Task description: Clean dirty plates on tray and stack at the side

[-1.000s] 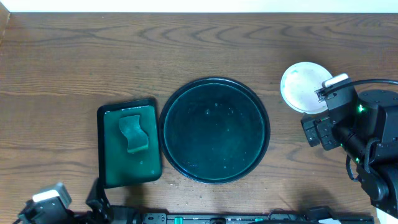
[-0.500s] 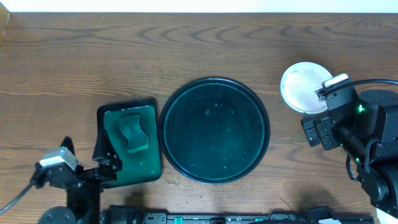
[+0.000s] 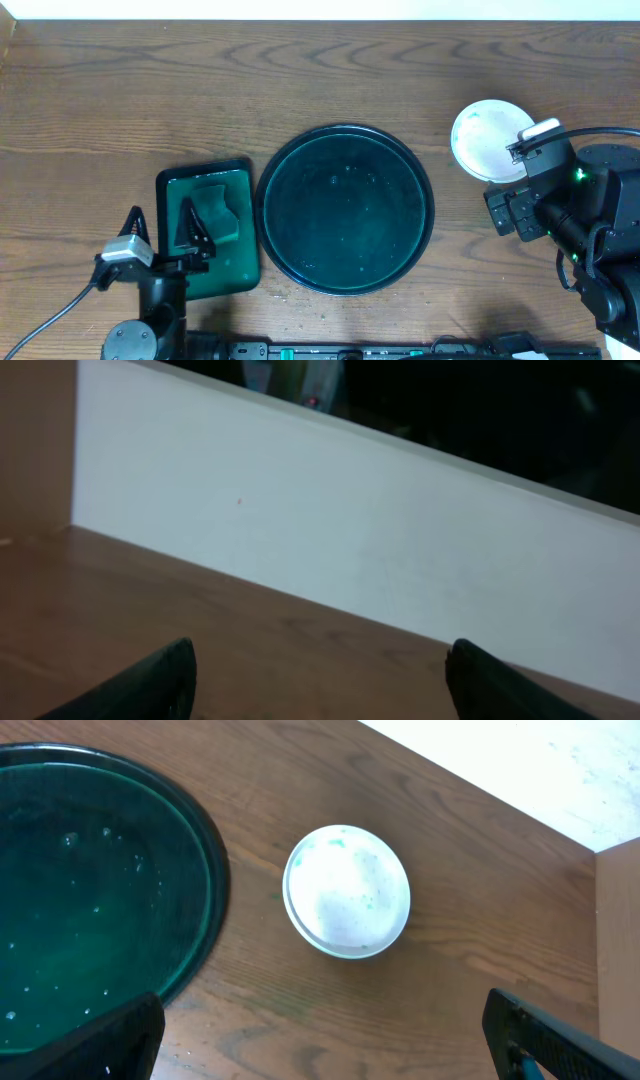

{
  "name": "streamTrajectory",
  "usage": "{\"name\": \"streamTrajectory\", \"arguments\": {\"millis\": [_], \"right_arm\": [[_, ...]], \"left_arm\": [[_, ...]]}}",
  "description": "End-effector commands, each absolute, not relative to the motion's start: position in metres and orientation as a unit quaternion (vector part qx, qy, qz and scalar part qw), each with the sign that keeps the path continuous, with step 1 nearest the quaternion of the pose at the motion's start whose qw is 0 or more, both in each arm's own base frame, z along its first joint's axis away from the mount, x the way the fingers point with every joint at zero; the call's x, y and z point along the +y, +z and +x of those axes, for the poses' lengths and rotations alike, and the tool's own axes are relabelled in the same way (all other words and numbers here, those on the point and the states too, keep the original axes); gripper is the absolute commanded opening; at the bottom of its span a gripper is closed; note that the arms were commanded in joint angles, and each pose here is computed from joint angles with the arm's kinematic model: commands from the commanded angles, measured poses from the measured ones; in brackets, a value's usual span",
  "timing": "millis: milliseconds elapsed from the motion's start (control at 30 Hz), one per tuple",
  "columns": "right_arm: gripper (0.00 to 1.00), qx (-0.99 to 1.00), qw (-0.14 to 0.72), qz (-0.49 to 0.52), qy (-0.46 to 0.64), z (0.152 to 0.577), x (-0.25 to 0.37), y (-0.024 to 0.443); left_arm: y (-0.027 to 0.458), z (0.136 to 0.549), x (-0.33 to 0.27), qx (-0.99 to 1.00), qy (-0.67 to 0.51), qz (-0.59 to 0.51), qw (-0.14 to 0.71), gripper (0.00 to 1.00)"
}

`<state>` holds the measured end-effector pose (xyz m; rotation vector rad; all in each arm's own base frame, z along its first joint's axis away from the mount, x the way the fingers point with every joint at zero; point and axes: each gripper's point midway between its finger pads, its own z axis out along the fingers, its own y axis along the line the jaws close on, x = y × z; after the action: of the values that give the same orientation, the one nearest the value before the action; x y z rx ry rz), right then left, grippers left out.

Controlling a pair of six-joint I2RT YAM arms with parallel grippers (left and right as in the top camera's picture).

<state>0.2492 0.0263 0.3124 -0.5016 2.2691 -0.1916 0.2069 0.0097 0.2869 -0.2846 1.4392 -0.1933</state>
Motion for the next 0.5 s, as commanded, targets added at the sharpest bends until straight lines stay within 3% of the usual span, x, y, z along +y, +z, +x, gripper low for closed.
{"name": "streamTrajectory", "arguments": {"millis": [0,467], "right_arm": [[0.99,0.89,0.4,-0.204,-0.08,0.248,0.027,0.318],[0.99,0.89,0.4,-0.204,-0.08,0.248,0.027,0.318]], "left_arm": [[0.283,0.213,0.005,0.644,-0.099,-0.119,0.749,0.8],[0.247,0.235,-0.004,0.6,-0.137,-0.12,0.779,0.8]]}}
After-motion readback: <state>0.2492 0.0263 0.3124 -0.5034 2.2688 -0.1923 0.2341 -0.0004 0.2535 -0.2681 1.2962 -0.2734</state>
